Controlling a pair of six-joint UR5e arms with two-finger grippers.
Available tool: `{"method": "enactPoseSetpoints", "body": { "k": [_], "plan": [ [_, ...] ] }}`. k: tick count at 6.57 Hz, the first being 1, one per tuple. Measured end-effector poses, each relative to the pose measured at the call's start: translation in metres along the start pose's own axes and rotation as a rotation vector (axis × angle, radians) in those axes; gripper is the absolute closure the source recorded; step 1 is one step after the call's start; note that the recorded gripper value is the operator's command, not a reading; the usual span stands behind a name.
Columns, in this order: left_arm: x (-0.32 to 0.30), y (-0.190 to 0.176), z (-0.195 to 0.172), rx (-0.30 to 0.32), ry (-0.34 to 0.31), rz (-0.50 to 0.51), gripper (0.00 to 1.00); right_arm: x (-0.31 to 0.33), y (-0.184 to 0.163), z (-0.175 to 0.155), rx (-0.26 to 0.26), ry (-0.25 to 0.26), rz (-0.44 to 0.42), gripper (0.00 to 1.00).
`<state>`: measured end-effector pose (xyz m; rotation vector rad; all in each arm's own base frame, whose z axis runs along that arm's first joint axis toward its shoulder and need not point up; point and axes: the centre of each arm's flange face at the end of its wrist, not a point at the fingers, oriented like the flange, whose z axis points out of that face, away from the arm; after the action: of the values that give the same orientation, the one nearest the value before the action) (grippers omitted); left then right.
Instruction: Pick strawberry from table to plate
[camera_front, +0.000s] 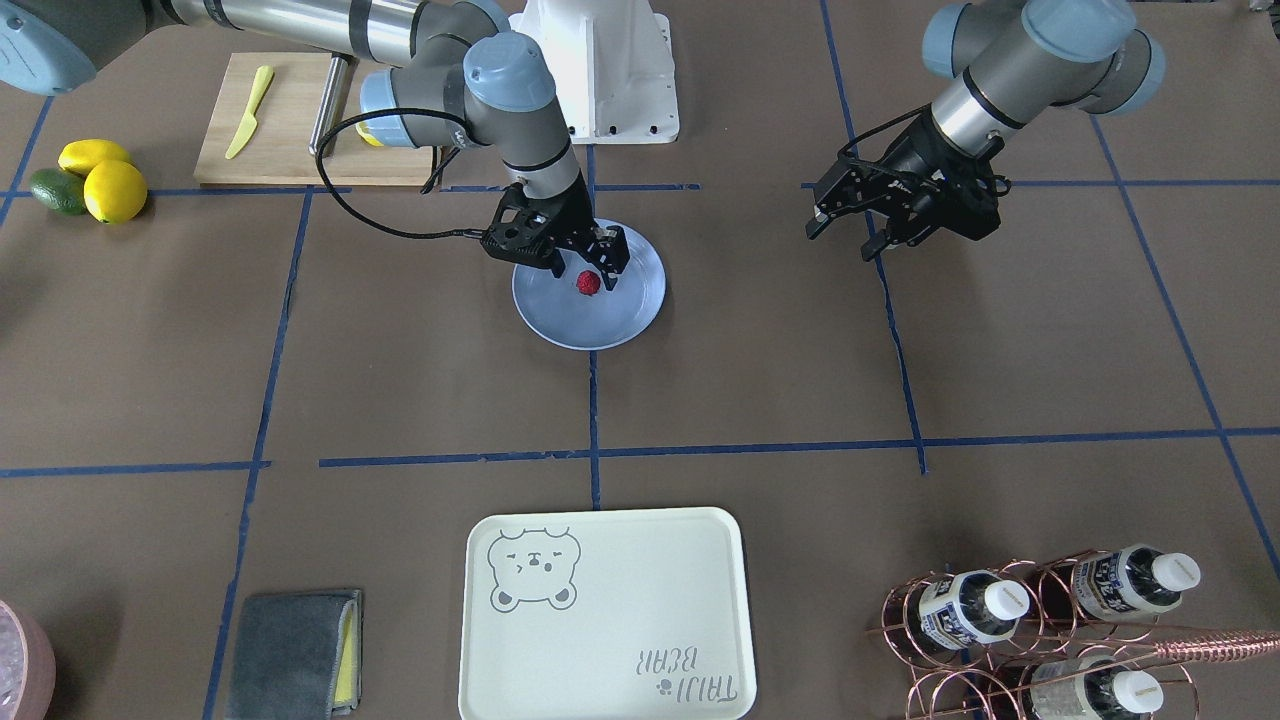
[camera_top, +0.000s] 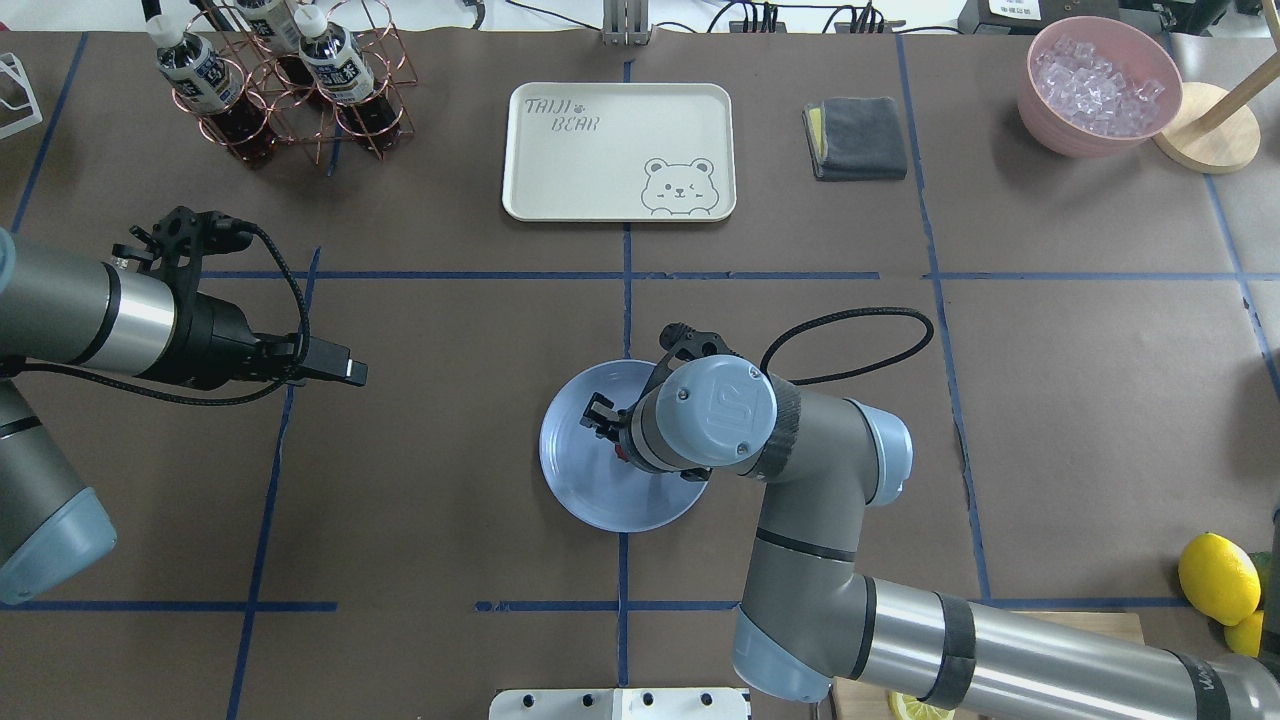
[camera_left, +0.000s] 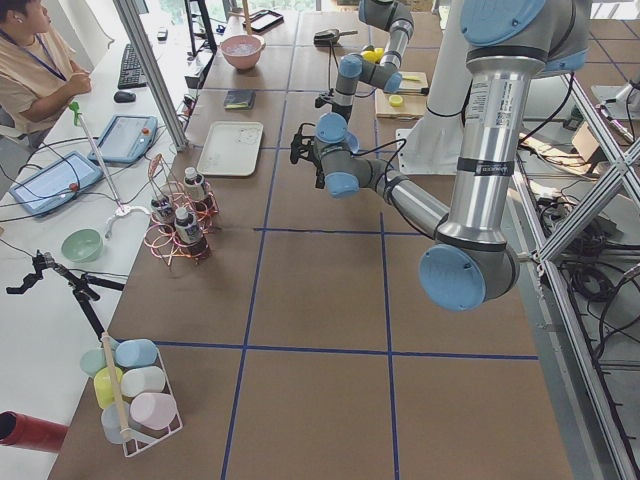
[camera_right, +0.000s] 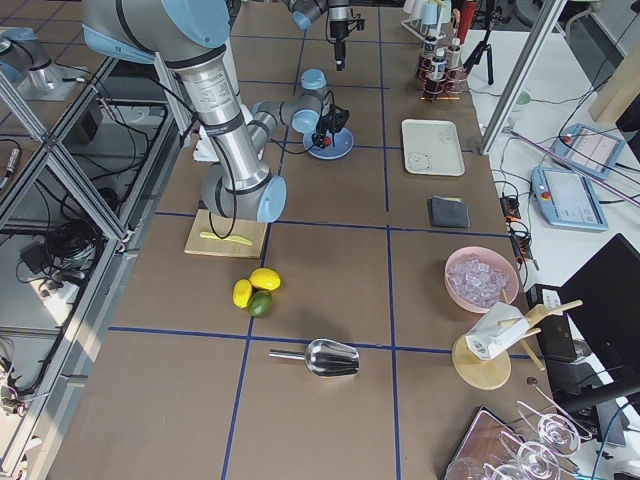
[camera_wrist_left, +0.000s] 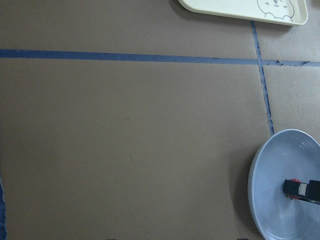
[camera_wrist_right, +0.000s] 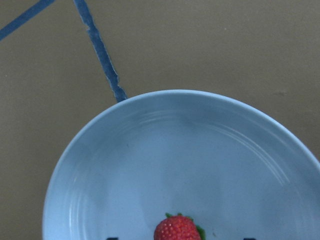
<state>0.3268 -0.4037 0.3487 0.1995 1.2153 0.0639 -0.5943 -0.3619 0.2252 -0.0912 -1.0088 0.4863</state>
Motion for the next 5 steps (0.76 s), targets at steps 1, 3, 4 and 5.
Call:
{"method": "enactPoseSetpoints", "body": {
  "k": [1,3,4,5],
  "plan": [
    [-0.013,0.004,-0.001,-0.006,-0.02,0.047,0.16,0.016,-0.028,-0.036,-0.034,-0.009,0.012,0.0],
    [-0.081,0.005,-0.029,0.01,-0.118,0.183,0.15,0.109,-0.107,-0.119,-0.076,0.0,-0.06,0.0],
    [-0.124,-0.001,-0.056,0.029,-0.181,0.268,0.02,0.178,-0.155,-0.146,-0.082,0.048,-0.152,0.0],
    [-0.17,-0.01,-0.085,0.039,-0.235,0.34,0.01,0.247,-0.2,-0.17,-0.086,0.096,-0.259,0.0]
  ]
}}
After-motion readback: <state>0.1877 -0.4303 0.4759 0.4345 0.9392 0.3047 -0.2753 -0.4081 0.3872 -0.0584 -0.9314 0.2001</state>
